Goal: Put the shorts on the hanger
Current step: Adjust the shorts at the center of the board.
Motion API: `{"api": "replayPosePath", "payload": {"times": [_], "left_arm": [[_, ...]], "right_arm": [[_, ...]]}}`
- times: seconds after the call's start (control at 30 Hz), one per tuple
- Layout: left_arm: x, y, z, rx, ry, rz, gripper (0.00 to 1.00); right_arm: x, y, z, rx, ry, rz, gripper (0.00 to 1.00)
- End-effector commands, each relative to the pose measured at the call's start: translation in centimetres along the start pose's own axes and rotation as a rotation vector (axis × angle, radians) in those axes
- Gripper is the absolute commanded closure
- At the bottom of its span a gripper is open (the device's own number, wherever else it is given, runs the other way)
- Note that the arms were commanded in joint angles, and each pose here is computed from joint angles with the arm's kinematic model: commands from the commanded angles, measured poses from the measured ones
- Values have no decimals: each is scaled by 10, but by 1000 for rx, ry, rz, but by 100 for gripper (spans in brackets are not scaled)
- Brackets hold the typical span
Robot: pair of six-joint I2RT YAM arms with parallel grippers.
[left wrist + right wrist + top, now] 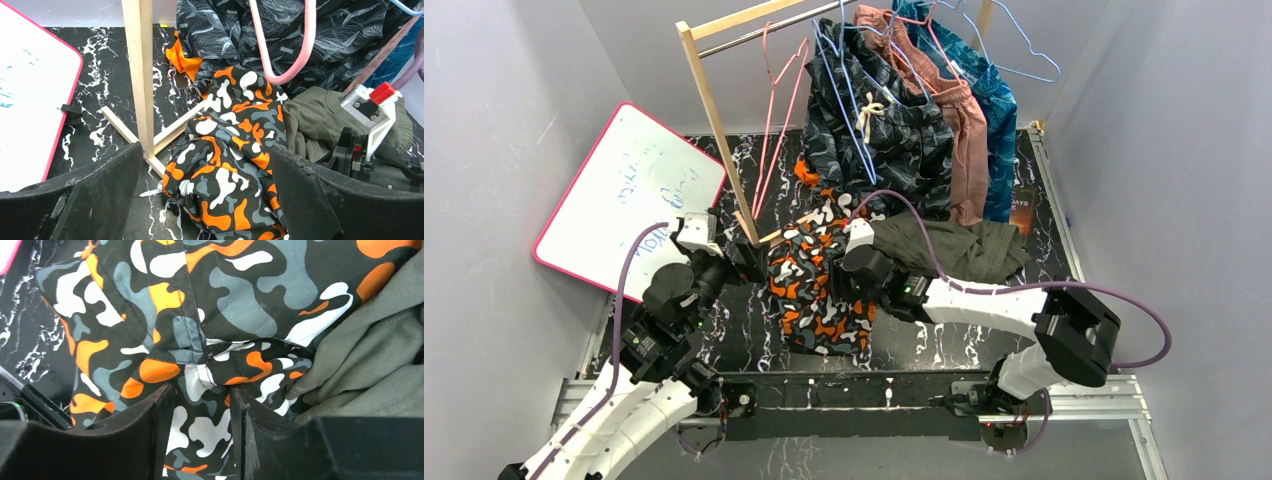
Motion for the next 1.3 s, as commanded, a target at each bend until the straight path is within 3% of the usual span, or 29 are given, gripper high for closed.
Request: {"api": "replayPosePath", "payload": {"times": [0.0,0.13,0.37,0.57,0.6,0.7,0.77,0.83,1.07,1.17,1.27], "left_arm": [[-3,-1,0,7,-19,0,2],[-3,0,0,4,-23,-1,2],[-2,-1,1,11,-21,-2,2],[-2,-2,1,13,-18,-2,2],[-1,-2,2,11,-14,-2,2],[0,-2,3,7,-4,2,2],[0,-2,4,6,1,4,2],[0,-1,4,-1,3,6,2],[-1,2,1,-38,-8,4,1],[-2,4,0,-53,-13,3,2],[-2,6,-1,-75,-17,-2,2]], "right_arm": [[-19,15,2,-34,-79,51,57],[-25,10,-13,5,-112,52,100],[-49,-14,-87,84,-245,42,100],[-19,-49,-109,198,-183,68,100],[-13,-51,-108,194,-165,70,97],[-10,-51,-110,186,-135,69,50],[-27,-41,-119,146,-168,55,33],[-51,-28,-132,94,-225,41,29],[-140,11,-172,39,-521,-45,28],[-173,22,-171,115,-645,-76,27],[-206,20,-150,116,-652,-82,28]]}}
Point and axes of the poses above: each gripper's point midway between its finger pads, its own z axis out along the fingers, its own y axis along the line the jaws close on, x = y × z, the point moved 10 cm from there along -z, back along the fingers, and after that the axes turned 6 degrees about z, right-handed, at the moved point
